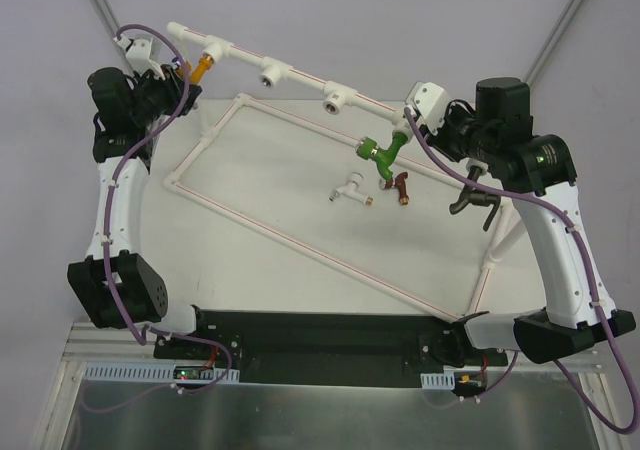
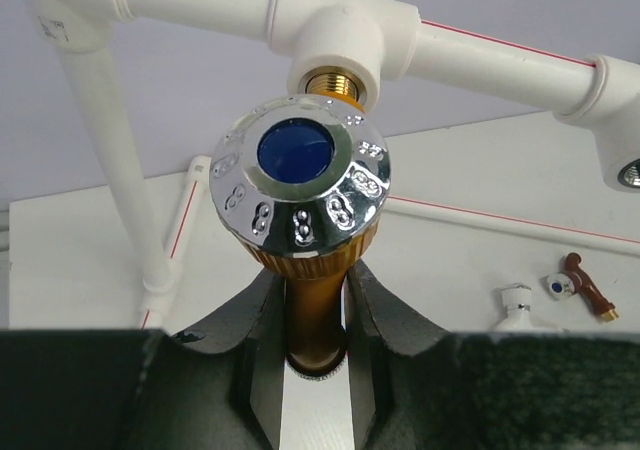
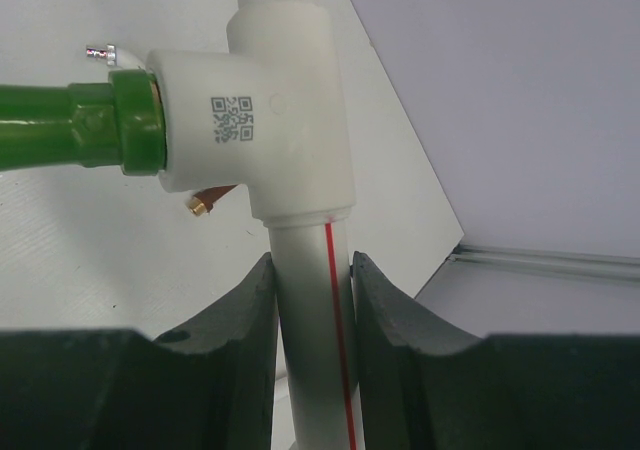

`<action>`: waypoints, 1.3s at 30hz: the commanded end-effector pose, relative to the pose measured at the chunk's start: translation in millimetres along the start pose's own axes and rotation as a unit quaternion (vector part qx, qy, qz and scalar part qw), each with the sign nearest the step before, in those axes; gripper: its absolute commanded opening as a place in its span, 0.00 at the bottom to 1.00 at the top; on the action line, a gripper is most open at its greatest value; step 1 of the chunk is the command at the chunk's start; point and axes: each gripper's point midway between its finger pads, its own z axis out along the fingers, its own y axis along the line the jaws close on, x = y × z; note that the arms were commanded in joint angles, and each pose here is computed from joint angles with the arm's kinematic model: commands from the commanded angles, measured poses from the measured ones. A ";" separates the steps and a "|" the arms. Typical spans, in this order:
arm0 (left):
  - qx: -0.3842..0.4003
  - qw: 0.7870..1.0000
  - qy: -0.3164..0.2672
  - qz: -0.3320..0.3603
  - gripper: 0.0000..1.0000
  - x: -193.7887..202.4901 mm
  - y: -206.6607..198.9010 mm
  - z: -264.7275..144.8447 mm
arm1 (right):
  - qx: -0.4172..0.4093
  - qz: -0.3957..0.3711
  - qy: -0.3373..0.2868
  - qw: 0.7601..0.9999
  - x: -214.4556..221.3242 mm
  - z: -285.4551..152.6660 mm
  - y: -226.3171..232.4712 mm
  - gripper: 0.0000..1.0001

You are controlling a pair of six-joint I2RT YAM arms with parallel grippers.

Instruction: Install the water faucets

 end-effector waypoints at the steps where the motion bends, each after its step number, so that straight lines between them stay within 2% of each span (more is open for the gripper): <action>1: 0.020 0.995 -0.058 0.085 0.00 -46.4 -23.9 3.3 | -0.045 0.026 -0.008 0.999 -3.0 -11.1 29.1 0.02; 14: 0.024 0.988 -0.049 0.145 0.00 -41.8 -27.1 10.0 | -0.045 0.023 -0.010 0.999 -4.2 -11.6 29.9 0.02; 28: 0.027 0.968 -0.037 0.245 0.00 -29.0 -36.1 14.3 | -0.047 0.019 -0.011 0.999 -5.0 -11.7 31.0 0.02; 39: 0.014 0.956 -0.039 0.290 0.00 -34.7 -35.7 13.2 | -0.046 0.017 -0.015 0.999 -6.5 -13.8 31.4 0.02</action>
